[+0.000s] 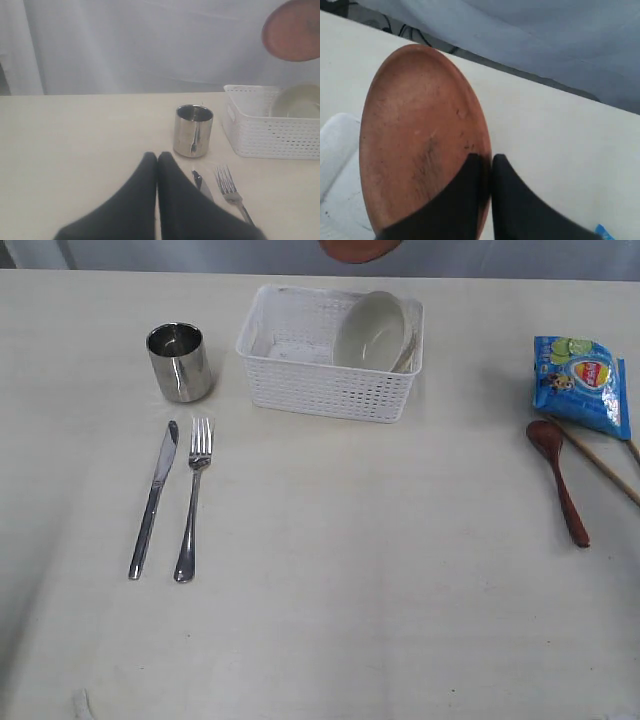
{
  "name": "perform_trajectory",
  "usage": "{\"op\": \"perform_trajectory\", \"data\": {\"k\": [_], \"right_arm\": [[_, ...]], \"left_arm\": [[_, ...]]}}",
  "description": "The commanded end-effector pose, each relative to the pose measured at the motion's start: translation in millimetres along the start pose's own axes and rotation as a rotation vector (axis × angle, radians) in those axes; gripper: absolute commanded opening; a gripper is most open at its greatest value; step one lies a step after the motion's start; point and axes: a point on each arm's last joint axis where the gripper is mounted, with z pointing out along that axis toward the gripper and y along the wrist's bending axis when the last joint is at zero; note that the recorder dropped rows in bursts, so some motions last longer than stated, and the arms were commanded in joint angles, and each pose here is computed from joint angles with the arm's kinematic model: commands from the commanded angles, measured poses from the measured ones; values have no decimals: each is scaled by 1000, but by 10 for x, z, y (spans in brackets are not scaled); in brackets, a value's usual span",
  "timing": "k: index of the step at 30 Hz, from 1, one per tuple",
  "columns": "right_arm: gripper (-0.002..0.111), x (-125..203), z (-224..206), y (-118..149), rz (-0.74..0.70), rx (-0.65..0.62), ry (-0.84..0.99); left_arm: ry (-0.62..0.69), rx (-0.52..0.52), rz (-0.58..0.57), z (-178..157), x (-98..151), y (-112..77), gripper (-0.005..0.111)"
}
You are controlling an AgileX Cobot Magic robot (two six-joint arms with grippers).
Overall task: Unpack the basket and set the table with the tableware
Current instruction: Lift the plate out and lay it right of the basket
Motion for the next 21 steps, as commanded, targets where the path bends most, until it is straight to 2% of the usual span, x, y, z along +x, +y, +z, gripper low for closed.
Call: {"op": "perform_trajectory", "data": {"k": [1,4,8,13,21], "right_arm": [[0,17,-119,-780,176,-61,-34],[0,164,-64,-1360,282,-34,-15],[0,378,195,-1678,369,-69,55],[0,639,674,-1800,415,-131,163],[0,910,1260,-1801,426,-154,275]], "left_arm": [[-11,2,-3,-1,-2,-1,0],[-11,2,-3,-1,-2,-1,0],[-11,2,-3,-1,-2,-1,0],[-11,2,-3,-1,-2,-1,0],[-11,2,-3,-1,-2,-1,0]]}}
